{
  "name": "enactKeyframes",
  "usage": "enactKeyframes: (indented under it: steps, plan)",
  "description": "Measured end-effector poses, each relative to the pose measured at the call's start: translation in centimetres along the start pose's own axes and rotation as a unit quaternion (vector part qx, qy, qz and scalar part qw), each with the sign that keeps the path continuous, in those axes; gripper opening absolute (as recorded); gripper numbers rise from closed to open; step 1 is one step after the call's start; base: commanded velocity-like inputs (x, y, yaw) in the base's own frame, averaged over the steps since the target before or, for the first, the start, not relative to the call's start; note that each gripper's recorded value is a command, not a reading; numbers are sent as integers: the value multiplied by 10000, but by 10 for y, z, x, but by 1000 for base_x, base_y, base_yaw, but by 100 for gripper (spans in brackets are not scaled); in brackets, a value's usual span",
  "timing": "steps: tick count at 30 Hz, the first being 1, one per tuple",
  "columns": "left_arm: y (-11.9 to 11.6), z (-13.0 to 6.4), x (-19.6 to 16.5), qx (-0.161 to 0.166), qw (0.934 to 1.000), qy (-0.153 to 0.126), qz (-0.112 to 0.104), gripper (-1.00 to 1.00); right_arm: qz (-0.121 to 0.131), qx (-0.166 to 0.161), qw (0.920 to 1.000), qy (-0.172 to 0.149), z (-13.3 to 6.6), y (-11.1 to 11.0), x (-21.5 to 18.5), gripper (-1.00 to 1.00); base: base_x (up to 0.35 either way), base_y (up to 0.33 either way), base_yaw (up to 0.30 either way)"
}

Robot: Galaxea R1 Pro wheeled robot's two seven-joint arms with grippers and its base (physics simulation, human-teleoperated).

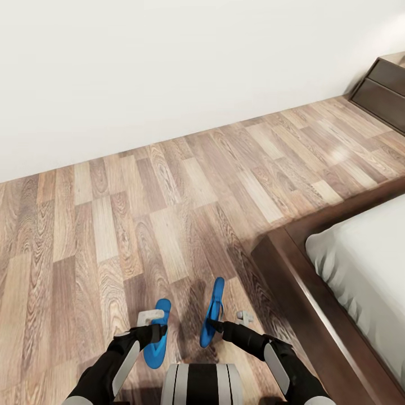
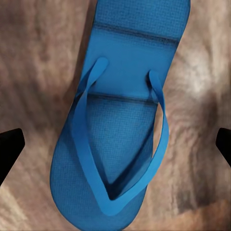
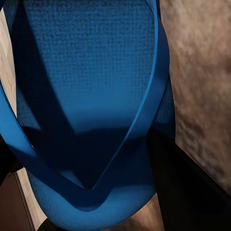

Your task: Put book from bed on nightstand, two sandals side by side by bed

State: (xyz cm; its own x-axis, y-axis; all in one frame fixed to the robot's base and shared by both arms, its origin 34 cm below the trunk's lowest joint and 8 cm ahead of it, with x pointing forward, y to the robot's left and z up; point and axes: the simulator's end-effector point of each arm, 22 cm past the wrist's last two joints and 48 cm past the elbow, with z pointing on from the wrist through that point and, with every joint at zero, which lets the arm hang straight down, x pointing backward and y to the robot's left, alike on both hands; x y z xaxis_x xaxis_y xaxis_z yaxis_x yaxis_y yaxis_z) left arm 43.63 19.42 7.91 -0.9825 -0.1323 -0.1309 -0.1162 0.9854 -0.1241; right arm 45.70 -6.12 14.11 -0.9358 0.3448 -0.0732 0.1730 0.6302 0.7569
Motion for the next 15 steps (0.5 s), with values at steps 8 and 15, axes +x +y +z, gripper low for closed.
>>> enactKeyframes:
  steps: [8,15]
  plan:
    - [2,-4,-12,-350,9993,-139,-44,100,-2,-1,10000,4,0,0,0,-100,0,0,0]
    - [4,-5,-13,-532,9984,-163,-59,100,-3,-2,10000,4,0,0,0,-100,0,0,0]
